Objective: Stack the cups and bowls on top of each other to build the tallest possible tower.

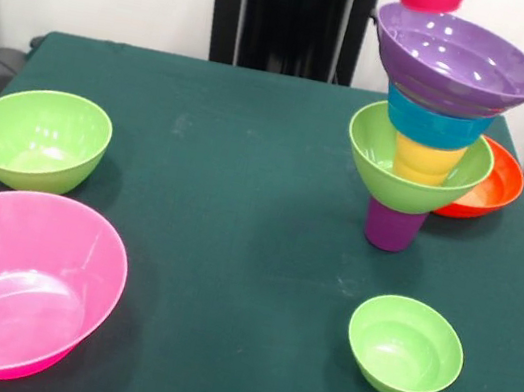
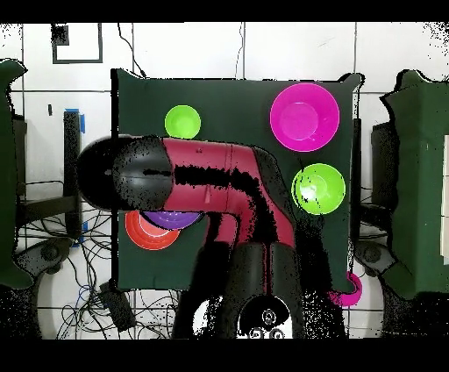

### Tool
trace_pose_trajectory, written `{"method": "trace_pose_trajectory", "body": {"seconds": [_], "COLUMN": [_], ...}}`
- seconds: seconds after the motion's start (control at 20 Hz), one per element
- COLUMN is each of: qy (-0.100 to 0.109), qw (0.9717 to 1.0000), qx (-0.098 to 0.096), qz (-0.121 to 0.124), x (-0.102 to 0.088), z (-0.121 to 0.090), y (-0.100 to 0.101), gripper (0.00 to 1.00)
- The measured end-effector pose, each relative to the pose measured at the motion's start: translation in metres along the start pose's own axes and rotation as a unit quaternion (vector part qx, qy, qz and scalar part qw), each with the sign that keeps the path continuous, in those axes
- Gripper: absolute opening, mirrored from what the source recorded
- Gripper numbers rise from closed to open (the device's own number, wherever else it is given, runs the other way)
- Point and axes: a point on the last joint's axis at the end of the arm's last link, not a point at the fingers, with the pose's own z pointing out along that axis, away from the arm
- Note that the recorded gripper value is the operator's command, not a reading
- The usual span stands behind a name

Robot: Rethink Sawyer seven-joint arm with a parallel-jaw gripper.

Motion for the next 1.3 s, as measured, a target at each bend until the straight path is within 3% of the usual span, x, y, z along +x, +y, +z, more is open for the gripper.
{"method": "trace_pose_trajectory", "body": {"seconds": [0.3, 0.6, 1.3], "qy": [0.004, 0.002, -0.001], "qw": [0.9988, 0.9971, 0.9955], "qx": [0.039, 0.059, 0.075], "qz": [-0.029, -0.048, -0.058], "x": [0.012, 0.016, 0.016], "z": [0.019, 0.023, 0.011], "y": [0.004, 0.014, 0.044], "gripper": [0.00, 0.00, 0.00]}}
